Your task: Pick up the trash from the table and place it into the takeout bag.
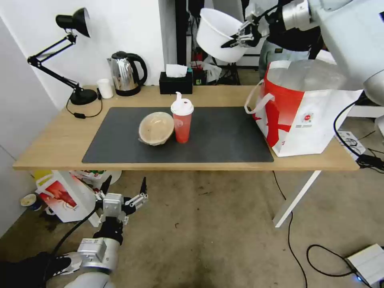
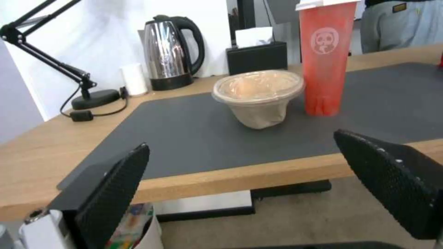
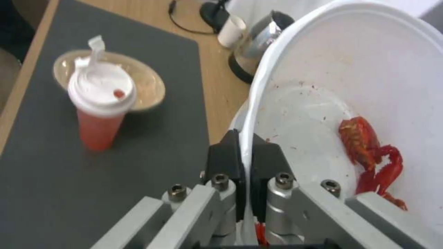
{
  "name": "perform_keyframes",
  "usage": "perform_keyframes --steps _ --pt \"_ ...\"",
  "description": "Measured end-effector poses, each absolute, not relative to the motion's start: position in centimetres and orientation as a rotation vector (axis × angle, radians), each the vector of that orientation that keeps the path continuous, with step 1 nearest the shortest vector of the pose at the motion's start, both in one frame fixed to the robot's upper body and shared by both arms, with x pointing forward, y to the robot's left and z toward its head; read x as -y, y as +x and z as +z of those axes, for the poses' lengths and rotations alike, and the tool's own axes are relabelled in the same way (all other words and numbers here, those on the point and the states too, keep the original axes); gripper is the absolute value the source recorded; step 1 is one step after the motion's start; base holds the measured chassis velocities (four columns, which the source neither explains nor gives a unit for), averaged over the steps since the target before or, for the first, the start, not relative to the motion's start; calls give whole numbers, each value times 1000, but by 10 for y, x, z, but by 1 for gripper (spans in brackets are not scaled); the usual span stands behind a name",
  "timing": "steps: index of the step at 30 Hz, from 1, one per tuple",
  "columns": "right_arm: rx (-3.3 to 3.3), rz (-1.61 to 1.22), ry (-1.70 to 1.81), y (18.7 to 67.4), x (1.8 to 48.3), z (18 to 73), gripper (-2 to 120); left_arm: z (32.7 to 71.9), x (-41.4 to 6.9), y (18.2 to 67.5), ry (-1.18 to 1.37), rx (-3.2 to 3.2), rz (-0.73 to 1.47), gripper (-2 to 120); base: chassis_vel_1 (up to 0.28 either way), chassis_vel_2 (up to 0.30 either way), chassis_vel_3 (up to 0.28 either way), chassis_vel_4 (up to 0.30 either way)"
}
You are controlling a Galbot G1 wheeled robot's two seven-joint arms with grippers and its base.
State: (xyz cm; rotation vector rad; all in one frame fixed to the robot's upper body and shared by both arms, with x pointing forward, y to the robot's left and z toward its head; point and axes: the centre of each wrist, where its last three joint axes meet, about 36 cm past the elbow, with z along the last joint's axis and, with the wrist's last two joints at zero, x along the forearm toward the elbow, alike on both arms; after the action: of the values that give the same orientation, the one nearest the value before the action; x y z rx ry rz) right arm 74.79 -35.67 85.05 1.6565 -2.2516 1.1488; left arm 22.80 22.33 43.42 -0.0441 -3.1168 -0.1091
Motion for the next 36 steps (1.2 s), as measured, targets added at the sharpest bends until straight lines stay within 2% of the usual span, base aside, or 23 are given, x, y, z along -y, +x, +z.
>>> perform_keyframes --steps 7,10,18,36 --pt "2262 1166 1581 727 406 854 0 434 -223 228 -44 3117 -109 100 0 0 0 0" --pt "2273 1160 1529 710 441 851 0 434 -223 228 -44 3117 -109 100 0 0 0 0" --pt "2328 1085 1489 683 487 835 0 434 -223 228 -44 3117 -109 100 0 0 0 0" --pt "2397 955 1492 648 529 780 0 434 -223 228 -44 3117 -109 100 0 0 0 0"
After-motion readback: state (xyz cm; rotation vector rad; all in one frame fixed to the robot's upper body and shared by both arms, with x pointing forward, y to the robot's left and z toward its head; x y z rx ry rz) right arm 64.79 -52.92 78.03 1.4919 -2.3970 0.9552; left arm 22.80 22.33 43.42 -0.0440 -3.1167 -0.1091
